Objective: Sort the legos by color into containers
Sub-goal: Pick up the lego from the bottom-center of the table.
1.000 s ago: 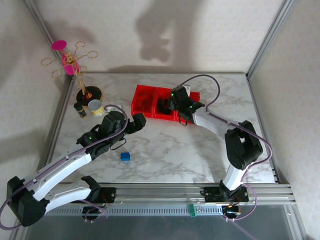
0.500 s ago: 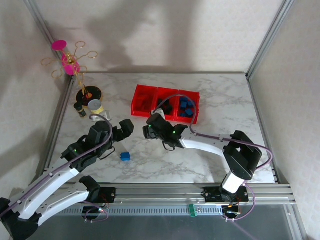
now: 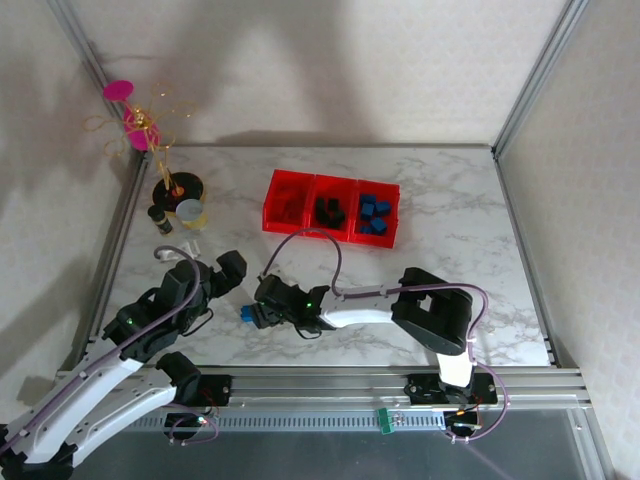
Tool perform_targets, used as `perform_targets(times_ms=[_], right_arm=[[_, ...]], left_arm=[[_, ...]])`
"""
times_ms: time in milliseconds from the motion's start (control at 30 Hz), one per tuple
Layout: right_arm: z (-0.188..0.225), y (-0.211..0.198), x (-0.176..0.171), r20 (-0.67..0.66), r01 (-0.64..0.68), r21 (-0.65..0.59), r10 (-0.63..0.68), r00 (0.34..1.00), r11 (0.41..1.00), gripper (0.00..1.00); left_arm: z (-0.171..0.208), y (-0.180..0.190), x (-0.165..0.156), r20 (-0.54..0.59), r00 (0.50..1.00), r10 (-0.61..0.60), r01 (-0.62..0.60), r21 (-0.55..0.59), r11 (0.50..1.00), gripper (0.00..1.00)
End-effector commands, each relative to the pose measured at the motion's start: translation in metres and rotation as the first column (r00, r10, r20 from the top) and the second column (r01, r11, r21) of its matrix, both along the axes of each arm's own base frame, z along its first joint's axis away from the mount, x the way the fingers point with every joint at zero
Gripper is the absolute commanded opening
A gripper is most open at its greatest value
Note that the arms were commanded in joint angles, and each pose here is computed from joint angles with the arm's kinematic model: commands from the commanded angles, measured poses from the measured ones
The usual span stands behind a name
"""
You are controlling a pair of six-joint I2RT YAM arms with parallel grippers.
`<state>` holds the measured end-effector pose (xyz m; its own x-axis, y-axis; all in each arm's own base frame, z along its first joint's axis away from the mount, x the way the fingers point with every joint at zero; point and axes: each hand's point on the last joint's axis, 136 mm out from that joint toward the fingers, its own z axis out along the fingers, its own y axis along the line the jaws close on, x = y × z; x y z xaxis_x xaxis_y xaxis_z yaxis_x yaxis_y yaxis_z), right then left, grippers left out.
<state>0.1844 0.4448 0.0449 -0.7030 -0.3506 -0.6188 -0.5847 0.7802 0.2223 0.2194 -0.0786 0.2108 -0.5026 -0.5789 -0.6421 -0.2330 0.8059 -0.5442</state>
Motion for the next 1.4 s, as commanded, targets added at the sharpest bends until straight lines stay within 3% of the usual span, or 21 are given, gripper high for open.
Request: perform_targets(times_ms=[0, 333, 567, 800, 1133, 1367], right_arm=[[0.007, 0.025, -0.004, 0.002, -0.021, 0.055, 0.02, 1.0, 0.998, 0.82], [0.01, 0.057, -0.021, 0.016, -0.109, 0.085, 0.108, 0.994, 0.99, 0.86], [-0.008, 0.06, -0.011, 0.025, -0.065, 0.013, 0.064, 0.998, 0.998, 0.85], [-0.019, 0.049, -0.006, 0.035, -0.033, -0.051, 0.034, 0.999, 0.998, 0.75], [-0.005, 0.038, -0.004, 0.048, -0.001, -0.041, 0.003, 0.999, 0.999, 0.47], [0.029, 0.023, 0.011, 0.051, 0.043, 0.039, -0.045, 0.998, 0.998, 0.44]], left_arm=[[-0.004, 0.022, -0.008, -0.012, 0.996, 0.09, -0.089, 0.017, 0.996, 1.0], [0.007, 0.028, -0.012, 0.018, 0.993, 0.115, -0.114, -0.007, 0.993, 1.0], [0.01, 0.032, -0.013, 0.026, 0.991, 0.13, -0.13, -0.011, 0.991, 1.0], [0.009, 0.026, -0.01, 0.021, 0.993, 0.116, -0.116, -0.023, 0.993, 1.0], [0.008, 0.016, -0.004, 0.016, 0.996, 0.088, -0.088, -0.033, 0.996, 1.0], [0.015, 0.01, -0.001, 0.027, 0.998, 0.061, -0.06, -0.039, 0.997, 1.0]])
